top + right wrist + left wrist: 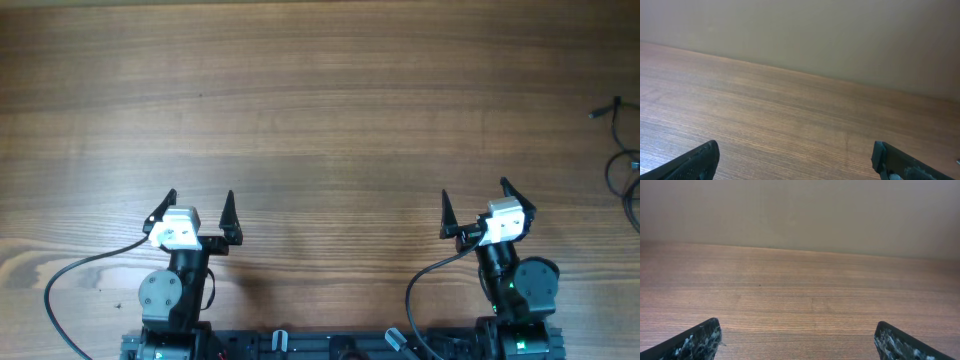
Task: Untangle cables
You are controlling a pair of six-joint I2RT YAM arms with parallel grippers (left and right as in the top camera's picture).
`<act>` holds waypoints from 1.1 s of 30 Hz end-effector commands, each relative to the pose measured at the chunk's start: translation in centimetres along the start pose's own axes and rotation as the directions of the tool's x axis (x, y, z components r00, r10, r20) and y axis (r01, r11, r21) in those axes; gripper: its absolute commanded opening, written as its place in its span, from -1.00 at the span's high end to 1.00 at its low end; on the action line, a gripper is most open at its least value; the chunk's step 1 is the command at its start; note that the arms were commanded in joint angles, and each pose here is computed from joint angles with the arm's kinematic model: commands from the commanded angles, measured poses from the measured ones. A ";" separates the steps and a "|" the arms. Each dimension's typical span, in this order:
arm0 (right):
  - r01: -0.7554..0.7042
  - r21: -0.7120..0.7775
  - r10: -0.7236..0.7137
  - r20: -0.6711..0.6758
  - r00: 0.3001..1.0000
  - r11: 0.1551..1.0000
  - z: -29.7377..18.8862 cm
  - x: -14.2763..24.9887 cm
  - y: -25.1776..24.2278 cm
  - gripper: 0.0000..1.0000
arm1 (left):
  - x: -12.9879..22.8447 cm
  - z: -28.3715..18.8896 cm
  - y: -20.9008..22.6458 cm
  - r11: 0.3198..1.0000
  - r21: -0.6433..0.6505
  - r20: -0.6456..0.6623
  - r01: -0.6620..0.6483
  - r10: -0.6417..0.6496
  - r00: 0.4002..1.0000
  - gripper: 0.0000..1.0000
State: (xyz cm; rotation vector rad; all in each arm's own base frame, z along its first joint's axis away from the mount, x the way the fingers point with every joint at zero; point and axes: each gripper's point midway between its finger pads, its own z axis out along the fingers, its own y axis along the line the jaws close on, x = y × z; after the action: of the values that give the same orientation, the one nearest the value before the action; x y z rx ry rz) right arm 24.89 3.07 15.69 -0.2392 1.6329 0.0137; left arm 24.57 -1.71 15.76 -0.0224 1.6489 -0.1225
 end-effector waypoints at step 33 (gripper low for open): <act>0.019 0.035 -0.021 0.075 0.997 0.999 -0.6 -1.7 -0.6 -0.99 | 0.1 0.0 -0.1 1.000 0.009 0.002 -0.019 0.019 1.000 -1.00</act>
State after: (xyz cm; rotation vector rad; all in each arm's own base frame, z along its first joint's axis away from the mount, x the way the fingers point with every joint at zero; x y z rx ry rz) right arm 24.56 3.05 17.18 -0.2343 1.5680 0.0084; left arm 24.57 -1.71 15.76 -0.0224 1.6489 -0.1225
